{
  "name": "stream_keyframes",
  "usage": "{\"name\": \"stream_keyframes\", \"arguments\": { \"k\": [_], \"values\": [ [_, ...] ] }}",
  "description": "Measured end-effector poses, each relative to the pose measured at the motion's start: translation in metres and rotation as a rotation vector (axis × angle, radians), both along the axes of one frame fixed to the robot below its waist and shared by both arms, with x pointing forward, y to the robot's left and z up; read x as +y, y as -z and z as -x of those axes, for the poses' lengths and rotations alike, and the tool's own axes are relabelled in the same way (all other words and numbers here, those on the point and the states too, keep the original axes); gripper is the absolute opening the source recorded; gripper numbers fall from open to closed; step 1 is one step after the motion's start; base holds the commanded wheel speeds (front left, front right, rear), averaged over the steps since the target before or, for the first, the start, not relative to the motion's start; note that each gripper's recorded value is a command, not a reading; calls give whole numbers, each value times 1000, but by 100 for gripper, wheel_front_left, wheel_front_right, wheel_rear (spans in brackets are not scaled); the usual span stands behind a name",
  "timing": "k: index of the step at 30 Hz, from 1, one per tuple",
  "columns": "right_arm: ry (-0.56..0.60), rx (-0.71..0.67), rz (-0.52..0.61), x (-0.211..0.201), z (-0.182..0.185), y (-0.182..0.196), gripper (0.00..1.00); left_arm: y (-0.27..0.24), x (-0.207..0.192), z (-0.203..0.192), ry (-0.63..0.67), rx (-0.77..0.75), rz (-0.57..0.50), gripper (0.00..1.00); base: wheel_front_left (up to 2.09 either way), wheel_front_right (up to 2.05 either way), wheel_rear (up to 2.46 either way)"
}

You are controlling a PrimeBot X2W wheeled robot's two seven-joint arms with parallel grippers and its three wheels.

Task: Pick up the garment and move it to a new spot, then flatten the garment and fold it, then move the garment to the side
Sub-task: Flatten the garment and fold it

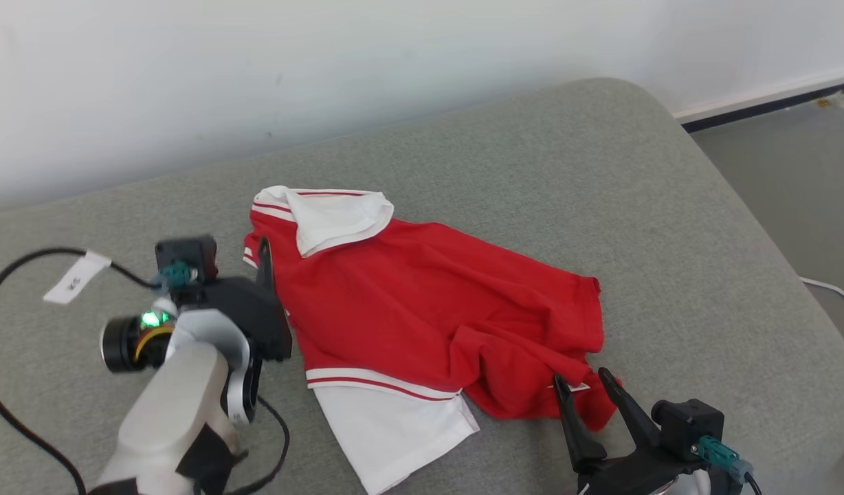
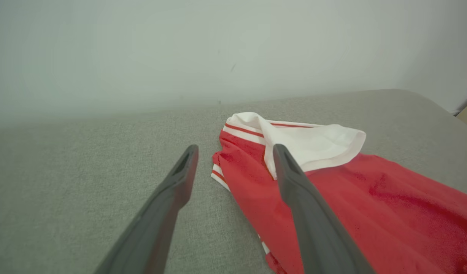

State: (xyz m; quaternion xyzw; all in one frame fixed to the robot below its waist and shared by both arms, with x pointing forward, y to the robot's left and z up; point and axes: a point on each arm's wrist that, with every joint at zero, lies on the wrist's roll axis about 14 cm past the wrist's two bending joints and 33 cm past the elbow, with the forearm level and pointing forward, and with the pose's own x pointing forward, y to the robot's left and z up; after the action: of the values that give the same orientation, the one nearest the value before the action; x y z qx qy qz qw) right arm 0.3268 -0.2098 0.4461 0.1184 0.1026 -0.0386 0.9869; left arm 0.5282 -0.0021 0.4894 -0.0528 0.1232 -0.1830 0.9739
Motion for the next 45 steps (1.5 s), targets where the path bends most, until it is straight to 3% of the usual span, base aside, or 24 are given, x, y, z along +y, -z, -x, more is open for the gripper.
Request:
{"name": "stream_keyframes", "arguments": {
  "k": [5, 10, 16, 25, 26, 27, 28, 29, 35, 40, 45],
  "values": [
    [-33, 7, 1, 9, -1, 2, 100, 29, 13, 28, 2, 93, 44, 100, 0, 0, 0],
    [-64, 2, 3, 18, -5, -2, 100, 50, 1, 71, 73, 188, 93, 100, 0, 0, 0],
    [-114, -14, -1, 33, -9, -7, 100, 74, -11, 119, 136, 299, 68, 100, 0, 0, 0],
    [-95, -10, 0, 28, -6, -7, 100, 82, -35, 141, 202, 379, 81, 100, 0, 0, 0],
    [-95, -10, 0, 28, -6, -7, 100, 82, -35, 141, 202, 379, 81, 88, 0, 0, 0],
    [-89, -9, 0, 26, -5, -6, 100, 83, -37, 141, 206, 383, 79, 65, 0, 0, 0],
    [-83, -8, -1, 24, -4, -6, 100, 84, -39, 142, 212, 389, 78, 8, 0, 0, 0],
    [-78, -5, -2, 23, -4, -5, 100, 85, -40, 141, 214, 390, 77, 0, 0, 0, 0],
    [-51, 2, -5, 15, -3, -2, 100, 75, -16, 111, 72, 327, 139, 0, 0, 0, 0],
    [-41, 0, -5, 11, -7, 0, 100, 61, 48, 82, -107, 243, 136, 0, 0, 0, 0],
    [-55, -1, 4, 13, -15, 0, 100, 52, 107, 79, -264, 196, 138, 0, 0, 0, 0]
  ]
}}
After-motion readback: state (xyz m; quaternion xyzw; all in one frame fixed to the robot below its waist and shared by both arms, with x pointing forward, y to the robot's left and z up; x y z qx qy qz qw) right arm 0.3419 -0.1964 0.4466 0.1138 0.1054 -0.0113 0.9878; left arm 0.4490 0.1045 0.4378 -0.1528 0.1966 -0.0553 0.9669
